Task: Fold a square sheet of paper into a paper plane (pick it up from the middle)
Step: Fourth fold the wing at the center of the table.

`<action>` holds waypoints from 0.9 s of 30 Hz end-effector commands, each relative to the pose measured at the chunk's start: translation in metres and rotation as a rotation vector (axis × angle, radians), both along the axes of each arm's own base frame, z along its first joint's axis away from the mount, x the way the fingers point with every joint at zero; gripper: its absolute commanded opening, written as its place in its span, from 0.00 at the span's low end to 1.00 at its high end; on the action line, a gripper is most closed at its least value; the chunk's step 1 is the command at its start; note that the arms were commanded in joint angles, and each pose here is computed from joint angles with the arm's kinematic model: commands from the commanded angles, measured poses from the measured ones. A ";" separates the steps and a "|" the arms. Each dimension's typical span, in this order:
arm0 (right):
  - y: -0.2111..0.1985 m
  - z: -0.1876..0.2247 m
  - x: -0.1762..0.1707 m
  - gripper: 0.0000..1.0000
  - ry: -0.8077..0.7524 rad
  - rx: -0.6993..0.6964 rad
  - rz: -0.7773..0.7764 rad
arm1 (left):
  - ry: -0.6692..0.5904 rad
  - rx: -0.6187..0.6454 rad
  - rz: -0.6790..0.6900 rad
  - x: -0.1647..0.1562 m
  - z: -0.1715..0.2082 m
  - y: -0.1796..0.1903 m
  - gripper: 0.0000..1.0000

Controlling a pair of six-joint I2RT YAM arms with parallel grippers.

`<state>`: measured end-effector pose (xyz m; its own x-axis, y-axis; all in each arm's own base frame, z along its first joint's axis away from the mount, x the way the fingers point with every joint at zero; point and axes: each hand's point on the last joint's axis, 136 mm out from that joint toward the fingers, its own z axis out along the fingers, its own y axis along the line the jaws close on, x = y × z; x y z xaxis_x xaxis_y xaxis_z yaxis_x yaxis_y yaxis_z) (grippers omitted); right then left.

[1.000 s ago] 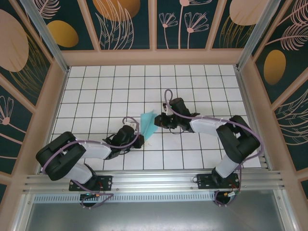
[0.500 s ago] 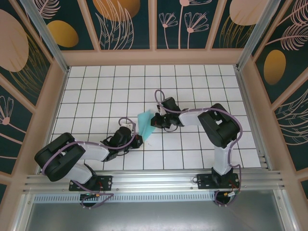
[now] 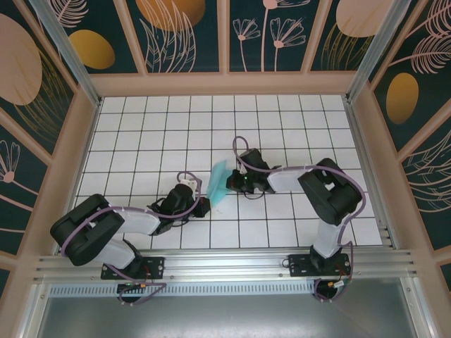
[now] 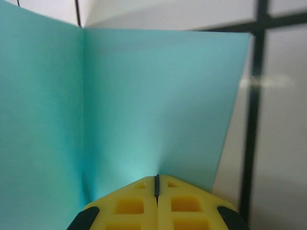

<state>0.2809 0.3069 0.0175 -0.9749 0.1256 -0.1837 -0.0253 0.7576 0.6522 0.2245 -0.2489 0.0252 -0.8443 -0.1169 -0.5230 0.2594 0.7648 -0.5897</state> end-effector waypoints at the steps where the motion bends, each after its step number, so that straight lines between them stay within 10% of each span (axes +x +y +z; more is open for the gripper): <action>1: -0.020 -0.020 -0.025 0.04 0.089 -0.080 -0.072 | -0.119 0.015 -0.070 0.007 0.022 -0.005 0.00; 16: -0.071 0.028 0.016 0.11 -0.099 -0.187 -0.117 | -0.009 0.094 -0.301 -0.014 -0.017 -0.026 0.00; 27: -0.009 0.056 -0.018 0.10 -0.089 0.135 0.035 | 0.040 0.007 -0.223 -0.014 -0.015 -0.028 0.00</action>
